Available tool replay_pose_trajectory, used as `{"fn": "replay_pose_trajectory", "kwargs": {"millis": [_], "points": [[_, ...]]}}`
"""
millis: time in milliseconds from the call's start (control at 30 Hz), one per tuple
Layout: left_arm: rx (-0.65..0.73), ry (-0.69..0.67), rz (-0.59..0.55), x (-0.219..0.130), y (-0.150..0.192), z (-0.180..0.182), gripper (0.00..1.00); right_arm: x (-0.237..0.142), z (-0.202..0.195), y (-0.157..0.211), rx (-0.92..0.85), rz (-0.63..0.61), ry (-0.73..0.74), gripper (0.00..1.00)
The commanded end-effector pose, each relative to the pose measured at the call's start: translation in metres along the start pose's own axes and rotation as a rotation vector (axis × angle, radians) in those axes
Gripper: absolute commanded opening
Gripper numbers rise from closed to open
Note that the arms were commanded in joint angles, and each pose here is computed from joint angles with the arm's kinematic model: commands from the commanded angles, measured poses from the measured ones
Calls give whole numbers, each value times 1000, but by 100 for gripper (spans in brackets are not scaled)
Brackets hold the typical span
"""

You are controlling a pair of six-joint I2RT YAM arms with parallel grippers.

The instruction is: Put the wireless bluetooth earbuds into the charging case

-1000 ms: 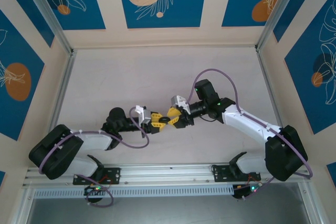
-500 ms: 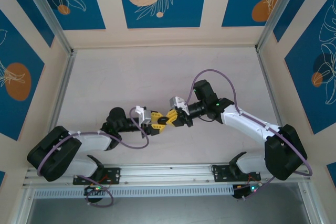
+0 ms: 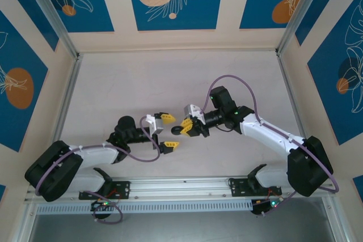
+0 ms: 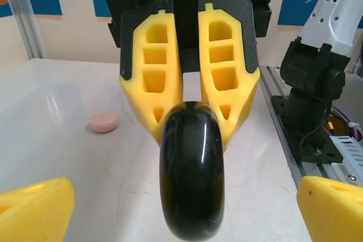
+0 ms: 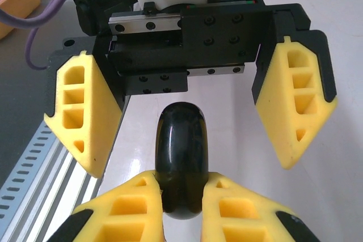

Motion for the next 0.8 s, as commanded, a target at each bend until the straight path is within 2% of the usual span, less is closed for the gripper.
{"fn": "replay_pose_trajectory", "kwargs": {"millis": [0, 233, 333, 533, 767], "points": [[17, -11, 21, -2, 2, -3, 100, -7, 3, -6, -26, -5, 5, 11], [-13, -78, 41, -3, 4, 1, 100, -14, 3, -1, 49, 33, 6, 11], [-37, -133, 55, -4, 5, 6, 100, -16, -2, 8, 128, 105, 46, 11], [-73, -289, 79, -9, 7, 16, 100, -24, -16, 26, 346, 241, 129, 11], [-115, -526, 178, -19, 9, 31, 100, -36, -43, 40, 656, 336, 186, 11]]}}
Point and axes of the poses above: each hand's point on the last joint's axis, 136 mm out from that joint toward the fingers, its own x axis out along the fingers, its own z axis along the line the jaws close on, y = z × x, the point moved 9 cm from there along -x, back along the fingers, and after that the axes turned 9 degrees about -x, right-handed, at the moved point
